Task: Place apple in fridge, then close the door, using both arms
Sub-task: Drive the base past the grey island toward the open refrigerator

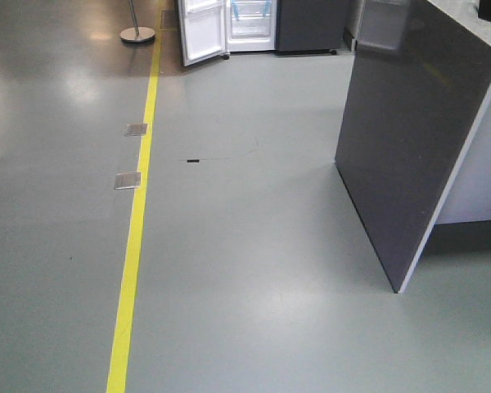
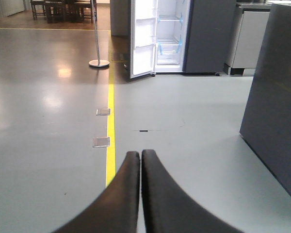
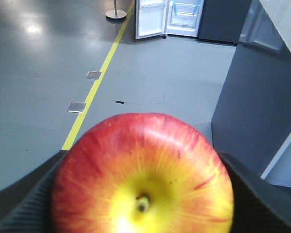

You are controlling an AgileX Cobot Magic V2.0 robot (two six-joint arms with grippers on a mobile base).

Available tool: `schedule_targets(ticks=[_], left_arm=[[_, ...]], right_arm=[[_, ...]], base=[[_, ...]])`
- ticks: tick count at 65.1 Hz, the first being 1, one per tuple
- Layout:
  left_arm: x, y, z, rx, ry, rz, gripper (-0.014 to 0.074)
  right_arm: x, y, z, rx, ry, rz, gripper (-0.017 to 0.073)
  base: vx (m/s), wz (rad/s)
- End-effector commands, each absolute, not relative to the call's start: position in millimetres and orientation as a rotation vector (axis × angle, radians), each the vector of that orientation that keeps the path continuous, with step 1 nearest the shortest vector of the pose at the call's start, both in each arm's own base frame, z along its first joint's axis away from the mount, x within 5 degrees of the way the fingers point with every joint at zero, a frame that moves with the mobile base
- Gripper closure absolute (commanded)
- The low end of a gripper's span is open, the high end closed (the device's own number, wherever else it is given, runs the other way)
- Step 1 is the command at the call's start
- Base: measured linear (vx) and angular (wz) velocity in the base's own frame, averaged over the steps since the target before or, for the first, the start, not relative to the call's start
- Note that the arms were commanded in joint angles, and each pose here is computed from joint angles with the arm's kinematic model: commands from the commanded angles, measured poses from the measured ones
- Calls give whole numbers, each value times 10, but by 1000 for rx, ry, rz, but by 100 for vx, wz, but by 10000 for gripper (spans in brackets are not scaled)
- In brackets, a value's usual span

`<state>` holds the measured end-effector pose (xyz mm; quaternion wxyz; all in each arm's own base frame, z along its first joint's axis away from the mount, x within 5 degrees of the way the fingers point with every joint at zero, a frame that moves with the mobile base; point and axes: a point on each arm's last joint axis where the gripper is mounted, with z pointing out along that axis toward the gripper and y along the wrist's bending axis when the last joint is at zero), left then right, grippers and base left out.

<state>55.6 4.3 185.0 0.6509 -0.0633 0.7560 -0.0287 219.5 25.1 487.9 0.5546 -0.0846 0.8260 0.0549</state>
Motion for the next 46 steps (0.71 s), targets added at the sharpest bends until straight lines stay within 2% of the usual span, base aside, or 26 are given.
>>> schedule_targets(ticks=[1,46], left_arm=[[546,28,1986,-123,1614,-84,601],[546,28,1986,-123,1614,-84,601]], right_arm=[[2125,235,5081,-181,1821,122,356],[2125,236,5078,-182,1824,122,356]], base=[[6,14],[9,5]])
